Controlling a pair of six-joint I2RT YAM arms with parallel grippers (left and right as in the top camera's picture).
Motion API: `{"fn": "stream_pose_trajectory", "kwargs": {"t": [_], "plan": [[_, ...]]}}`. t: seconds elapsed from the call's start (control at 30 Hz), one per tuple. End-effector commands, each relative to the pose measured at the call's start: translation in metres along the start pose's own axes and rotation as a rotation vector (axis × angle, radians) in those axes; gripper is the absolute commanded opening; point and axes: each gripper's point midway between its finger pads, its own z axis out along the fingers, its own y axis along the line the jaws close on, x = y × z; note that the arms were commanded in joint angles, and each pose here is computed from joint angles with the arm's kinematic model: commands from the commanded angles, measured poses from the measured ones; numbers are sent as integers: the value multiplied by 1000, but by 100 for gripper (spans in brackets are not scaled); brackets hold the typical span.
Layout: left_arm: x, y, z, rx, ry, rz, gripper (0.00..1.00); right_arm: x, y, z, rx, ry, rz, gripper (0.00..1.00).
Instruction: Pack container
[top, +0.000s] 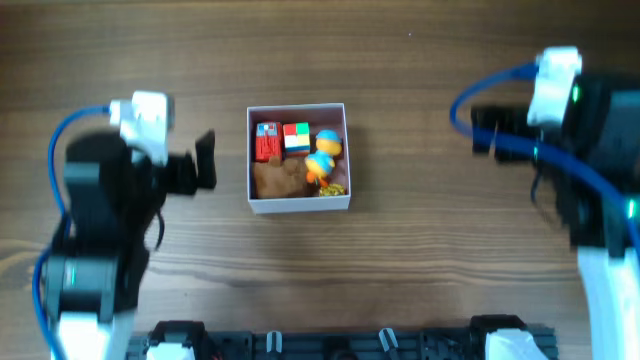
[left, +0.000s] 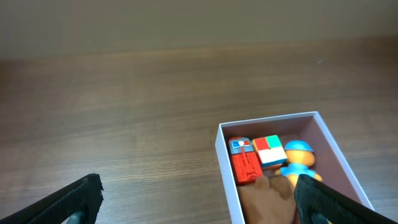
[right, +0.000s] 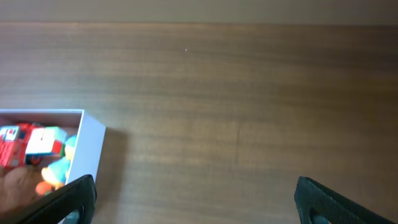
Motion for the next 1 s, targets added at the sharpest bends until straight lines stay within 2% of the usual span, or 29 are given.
{"fn": "stream_pose_trajectory", "kwargs": {"t": [0.0, 0.07, 0.13, 0.23, 0.3, 0.43, 0.47, 0.5, 0.6, 0.7, 0.97], "plan": [[14, 2, -34, -43, -102, 3, 100, 19, 5, -40, -4, -144, 5, 100], [30, -2, -60, -57, -176, 26, 100, 36, 13, -70, -32, -263, -15, 100], [46, -5, -77, -48, -219, 41, 100, 52, 16, -82, -46, -303, -20, 100], [74, -8, -99, -13, -221, 57, 100, 100, 14, -68, -52, -233, 62, 100], [92, -1, -103, -47, -198, 56, 100, 108, 14, -55, -52, -230, 65, 100], [110, 8, -82, -101, -144, 57, 100, 123, 14, -38, -48, -174, 66, 100], [115, 11, -73, -127, -135, 57, 100, 122, 14, -36, -49, -177, 66, 100], [125, 11, -44, -133, -135, 56, 100, 132, 8, -25, -7, -153, -8, 100], [142, 10, -25, -134, -103, 62, 100, 151, 11, -2, -22, -109, 5, 100], [145, 10, -22, -135, -93, 63, 100, 164, 15, 11, -48, -78, 1, 100], [158, 12, -21, -144, -41, 72, 100, 165, 15, 11, -48, -73, 1, 100]]}}
